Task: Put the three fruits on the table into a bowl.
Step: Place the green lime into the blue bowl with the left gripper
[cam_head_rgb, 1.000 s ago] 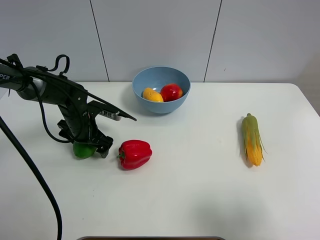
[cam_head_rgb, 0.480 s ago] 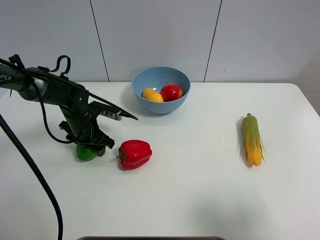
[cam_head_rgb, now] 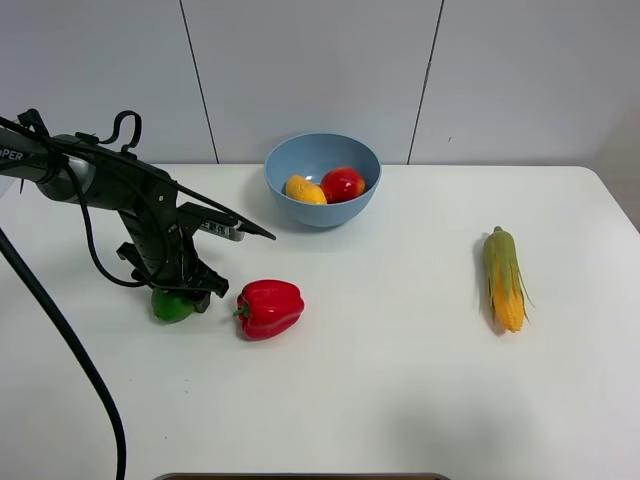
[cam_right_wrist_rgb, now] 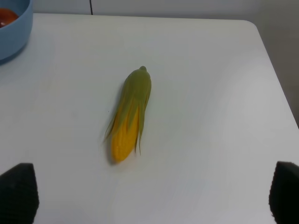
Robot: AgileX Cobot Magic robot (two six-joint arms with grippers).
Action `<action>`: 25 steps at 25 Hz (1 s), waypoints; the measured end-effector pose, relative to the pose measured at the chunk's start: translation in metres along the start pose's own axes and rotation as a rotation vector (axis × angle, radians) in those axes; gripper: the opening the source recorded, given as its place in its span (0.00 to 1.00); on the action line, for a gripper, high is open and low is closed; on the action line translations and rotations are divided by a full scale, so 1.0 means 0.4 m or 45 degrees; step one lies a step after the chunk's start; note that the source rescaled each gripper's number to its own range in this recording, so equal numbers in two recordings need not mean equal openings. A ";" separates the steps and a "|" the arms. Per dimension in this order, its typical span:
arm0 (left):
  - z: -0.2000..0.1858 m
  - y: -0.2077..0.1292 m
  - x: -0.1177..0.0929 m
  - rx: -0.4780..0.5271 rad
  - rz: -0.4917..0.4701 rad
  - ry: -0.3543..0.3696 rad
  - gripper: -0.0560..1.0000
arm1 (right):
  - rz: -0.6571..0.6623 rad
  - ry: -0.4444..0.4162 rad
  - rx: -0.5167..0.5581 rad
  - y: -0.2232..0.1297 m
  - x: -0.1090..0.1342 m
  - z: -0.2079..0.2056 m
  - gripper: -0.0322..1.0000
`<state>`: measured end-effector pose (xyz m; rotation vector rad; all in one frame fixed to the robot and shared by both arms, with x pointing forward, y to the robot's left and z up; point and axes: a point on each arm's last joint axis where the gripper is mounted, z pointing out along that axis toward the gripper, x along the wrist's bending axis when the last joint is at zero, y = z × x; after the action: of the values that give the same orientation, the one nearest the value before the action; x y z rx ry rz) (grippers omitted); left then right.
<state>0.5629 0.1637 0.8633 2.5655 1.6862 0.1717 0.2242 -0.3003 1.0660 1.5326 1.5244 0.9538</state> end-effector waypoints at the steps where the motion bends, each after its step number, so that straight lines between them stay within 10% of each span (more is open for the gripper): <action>1: 0.000 0.000 0.000 0.001 0.001 0.001 0.08 | 0.000 0.000 0.000 0.000 0.000 0.000 1.00; 10: -0.055 -0.002 0.010 -0.021 0.032 0.034 0.08 | 0.000 0.000 0.000 0.000 0.000 0.000 1.00; 25: -0.402 0.000 0.028 -0.623 0.039 0.045 0.08 | 0.000 0.000 0.000 0.000 0.000 0.000 1.00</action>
<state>0.5465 0.1733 1.0236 2.2305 1.3964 0.5573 0.2242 -0.3003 1.0660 1.5326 1.5244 0.9538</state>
